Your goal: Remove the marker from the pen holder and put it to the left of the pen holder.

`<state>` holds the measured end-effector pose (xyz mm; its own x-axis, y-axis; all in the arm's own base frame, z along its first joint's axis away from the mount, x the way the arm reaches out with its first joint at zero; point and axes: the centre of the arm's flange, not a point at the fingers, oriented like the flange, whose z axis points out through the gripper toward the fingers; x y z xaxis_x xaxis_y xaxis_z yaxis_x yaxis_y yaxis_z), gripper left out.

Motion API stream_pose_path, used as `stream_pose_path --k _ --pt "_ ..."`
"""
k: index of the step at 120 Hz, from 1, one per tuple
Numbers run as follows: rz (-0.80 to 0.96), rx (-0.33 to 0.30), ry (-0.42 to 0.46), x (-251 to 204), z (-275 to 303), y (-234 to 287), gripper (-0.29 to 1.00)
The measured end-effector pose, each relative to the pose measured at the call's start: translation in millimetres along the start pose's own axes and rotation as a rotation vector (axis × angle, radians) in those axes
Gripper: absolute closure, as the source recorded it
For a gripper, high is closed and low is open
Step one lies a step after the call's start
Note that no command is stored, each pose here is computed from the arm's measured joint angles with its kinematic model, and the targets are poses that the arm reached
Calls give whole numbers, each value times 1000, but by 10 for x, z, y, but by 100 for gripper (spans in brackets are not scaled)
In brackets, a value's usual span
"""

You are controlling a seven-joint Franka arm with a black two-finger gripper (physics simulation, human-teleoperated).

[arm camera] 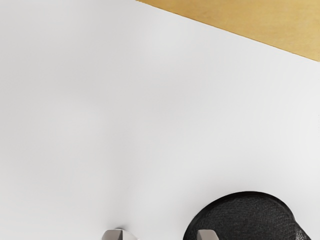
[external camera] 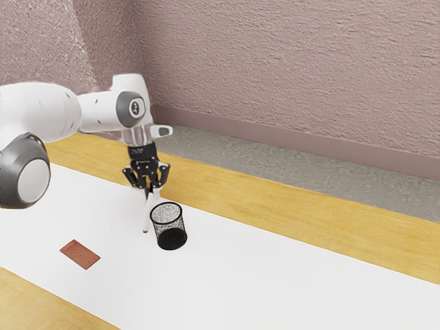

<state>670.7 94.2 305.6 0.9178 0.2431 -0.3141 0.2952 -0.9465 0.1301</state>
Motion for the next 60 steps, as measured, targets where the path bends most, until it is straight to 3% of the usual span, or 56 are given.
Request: stream_pose_path --k 27,49,60 --pt "-1 -32 -31 167 446 -158 69" --pt "24 -44 -10 167 336 -209 32" --pt "81 -50 113 -214 -644 -65 21"
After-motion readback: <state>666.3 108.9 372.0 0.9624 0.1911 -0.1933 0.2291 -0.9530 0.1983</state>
